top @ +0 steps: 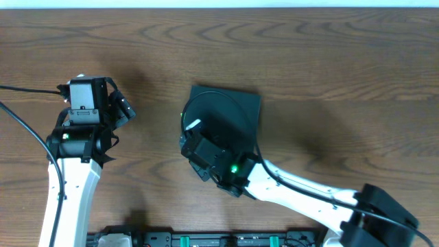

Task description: Pack container

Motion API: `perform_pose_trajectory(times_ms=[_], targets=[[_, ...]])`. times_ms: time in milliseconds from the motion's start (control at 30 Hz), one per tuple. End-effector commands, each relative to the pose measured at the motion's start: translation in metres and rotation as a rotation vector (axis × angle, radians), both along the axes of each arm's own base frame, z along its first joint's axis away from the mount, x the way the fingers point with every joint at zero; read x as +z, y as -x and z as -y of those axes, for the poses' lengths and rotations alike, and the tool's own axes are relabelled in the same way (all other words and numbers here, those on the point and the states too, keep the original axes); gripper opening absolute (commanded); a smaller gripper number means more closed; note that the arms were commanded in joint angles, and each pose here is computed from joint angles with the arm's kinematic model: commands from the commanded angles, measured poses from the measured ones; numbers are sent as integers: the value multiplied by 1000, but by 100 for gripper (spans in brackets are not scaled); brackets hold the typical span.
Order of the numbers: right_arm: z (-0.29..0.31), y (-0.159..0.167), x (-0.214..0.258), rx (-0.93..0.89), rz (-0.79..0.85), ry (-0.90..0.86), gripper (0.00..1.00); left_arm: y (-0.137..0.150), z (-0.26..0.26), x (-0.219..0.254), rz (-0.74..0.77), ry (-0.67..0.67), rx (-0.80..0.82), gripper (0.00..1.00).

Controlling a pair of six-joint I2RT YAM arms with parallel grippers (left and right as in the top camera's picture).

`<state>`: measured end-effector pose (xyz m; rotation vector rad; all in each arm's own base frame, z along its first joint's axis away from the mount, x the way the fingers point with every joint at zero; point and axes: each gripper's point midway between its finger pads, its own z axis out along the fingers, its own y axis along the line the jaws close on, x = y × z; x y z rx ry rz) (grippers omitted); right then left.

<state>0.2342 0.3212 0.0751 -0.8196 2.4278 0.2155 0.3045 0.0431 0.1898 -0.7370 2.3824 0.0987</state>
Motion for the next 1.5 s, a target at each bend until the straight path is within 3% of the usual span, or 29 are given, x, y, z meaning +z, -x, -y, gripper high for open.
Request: perform_pose_trajectory(times_ms=[0, 133, 367, 500, 700, 933, 1033, 1167, 1467], targets=[[8, -9, -19, -17, 11, 65, 2, 0, -4, 6, 12, -16, 11, 95], [4, -12, -15, -18, 23, 49, 2, 0, -4, 6, 12, -16, 11, 95], [-6, -17, 63, -7, 87, -55, 1, 0, -4, 6, 12, -16, 11, 95], [-5, -4, 86, 31, 56, -107, 1, 0, -4, 6, 12, -17, 12, 95], [0, 38, 64, 34, -200, -133, 2, 0, -4, 6, 12, -16, 11, 95], [20, 43, 22, -24, -387, -192, 2, 0, -4, 6, 12, -17, 12, 95], [26, 36, 6, 12, -352, -199, 2, 0, -4, 6, 12, -17, 12, 95], [53, 16, -13, -87, -275, -119, 1, 0, -4, 6, 12, -17, 12, 95], [48, -33, -7, -89, -124, -175, 2, 0, -4, 6, 12, -17, 12, 95]])
